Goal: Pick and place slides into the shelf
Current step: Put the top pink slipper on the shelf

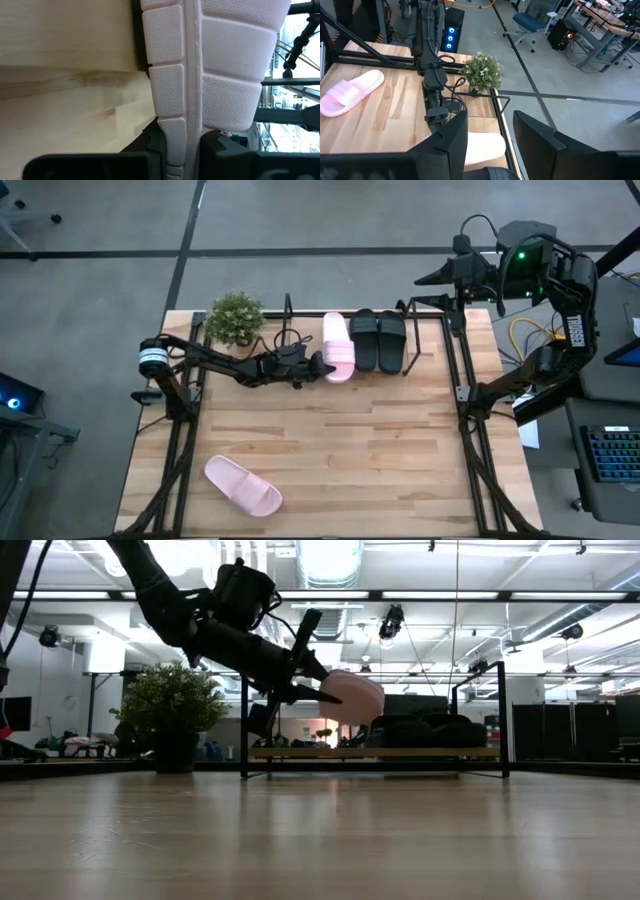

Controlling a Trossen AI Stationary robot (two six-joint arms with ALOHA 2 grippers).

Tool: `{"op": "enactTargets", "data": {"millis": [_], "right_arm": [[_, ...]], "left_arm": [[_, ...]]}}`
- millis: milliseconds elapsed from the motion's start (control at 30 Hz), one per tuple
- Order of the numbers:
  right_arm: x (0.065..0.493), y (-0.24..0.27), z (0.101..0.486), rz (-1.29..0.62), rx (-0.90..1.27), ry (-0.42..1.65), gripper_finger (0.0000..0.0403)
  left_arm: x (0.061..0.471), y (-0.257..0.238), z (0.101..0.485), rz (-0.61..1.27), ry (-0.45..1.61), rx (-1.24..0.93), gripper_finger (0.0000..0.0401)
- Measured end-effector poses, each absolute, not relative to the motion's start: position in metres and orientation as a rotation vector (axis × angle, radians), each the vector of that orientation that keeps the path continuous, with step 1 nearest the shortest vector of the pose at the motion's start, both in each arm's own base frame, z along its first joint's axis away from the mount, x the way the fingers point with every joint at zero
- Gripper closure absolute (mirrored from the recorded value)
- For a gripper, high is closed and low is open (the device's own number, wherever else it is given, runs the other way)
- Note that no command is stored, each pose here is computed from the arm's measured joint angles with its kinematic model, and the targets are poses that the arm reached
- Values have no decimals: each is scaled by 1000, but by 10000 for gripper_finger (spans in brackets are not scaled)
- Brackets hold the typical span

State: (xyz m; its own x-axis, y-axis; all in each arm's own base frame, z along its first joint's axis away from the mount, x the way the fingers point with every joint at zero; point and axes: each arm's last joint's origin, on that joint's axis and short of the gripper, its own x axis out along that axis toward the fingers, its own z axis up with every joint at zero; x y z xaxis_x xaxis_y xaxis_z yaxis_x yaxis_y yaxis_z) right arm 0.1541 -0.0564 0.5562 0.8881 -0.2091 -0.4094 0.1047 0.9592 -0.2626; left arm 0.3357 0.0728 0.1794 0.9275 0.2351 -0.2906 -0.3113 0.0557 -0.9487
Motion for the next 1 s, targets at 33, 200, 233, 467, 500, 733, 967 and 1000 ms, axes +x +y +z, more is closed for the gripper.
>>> {"op": "enactTargets", "data": {"millis": [33, 200, 233, 467, 500, 733, 967, 1000], "right_arm": [[154, -56, 556, -165, -238, 450, 254], [154, -56, 556, -164, -238, 451, 258], [154, -56, 556, -164, -238, 451, 258], [154, -56, 556, -161, -233, 450, 260], [154, -56, 556, -161, -231, 451, 261], [154, -56, 556, -157, -232, 452, 262], [154, -56, 556, -158, -229, 452, 266], [154, -56, 556, -158, -228, 452, 265]], "left_arm": [[336, 73, 179, 415, 65, -1459, 369], [336, 75, 174, 421, 83, -1471, 369], [336, 76, 172, 426, 91, -1472, 369], [337, 79, 163, 429, 126, -1477, 369], [337, 80, 163, 429, 125, -1475, 369], [335, 89, 162, 445, 113, -1480, 369], [333, 97, 163, 462, 94, -1491, 369], [333, 97, 163, 462, 94, -1491, 369]]}}
